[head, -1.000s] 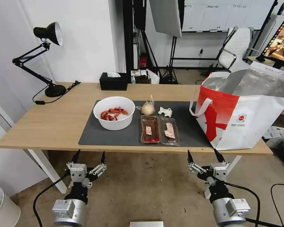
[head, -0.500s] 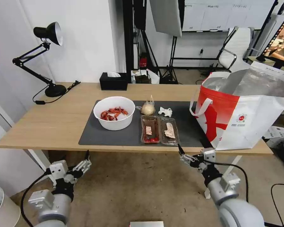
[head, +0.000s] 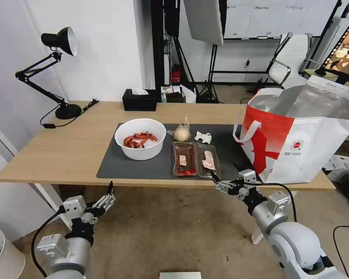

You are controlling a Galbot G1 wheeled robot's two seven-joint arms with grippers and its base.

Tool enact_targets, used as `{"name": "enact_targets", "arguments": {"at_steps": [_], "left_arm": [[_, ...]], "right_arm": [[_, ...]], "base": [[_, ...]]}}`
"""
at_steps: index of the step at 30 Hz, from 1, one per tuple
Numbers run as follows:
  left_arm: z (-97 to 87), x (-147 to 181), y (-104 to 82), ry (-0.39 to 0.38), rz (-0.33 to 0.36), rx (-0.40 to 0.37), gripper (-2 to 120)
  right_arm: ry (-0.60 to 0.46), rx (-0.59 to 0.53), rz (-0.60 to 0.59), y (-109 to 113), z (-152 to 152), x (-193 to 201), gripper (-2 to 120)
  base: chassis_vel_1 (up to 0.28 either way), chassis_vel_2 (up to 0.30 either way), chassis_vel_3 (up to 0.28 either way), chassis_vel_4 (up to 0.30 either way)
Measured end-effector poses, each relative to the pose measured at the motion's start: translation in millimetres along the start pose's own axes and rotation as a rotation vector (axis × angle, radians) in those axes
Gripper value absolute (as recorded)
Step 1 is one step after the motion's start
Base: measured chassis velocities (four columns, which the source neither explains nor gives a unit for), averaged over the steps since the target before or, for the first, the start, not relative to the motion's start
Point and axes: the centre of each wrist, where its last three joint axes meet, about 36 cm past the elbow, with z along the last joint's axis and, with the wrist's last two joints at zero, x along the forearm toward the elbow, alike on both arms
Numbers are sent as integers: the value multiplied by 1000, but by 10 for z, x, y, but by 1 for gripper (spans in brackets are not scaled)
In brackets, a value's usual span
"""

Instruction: Pick up the trash from the table and place it into the takeout bag.

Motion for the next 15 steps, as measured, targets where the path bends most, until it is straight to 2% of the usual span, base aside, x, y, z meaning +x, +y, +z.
{"name": "enact_targets", "arguments": {"at_steps": [5,11,12,13,15], "left_arm": [[6,2,-12,0,6,-1,100],[18,1,-34,1,15,2,100],[23,-2,-38,1,16,3,100],[23,-2,-38,1,16,3,100],[34,-6,-51,2,22,6,100]], "right_arm": [[5,-7,-3,31,20,7,100],[9,-140,-9,114,-17,34,100],[16,-219,-8,150,-58,46,100],[16,-219,-8,150,-58,46,100],[59,-486,2,268,-222,68,100]], "base": [[0,0,0,0],[0,0,0,0],[0,0,0,0],[0,0,0,0],[0,0,0,0]]}}
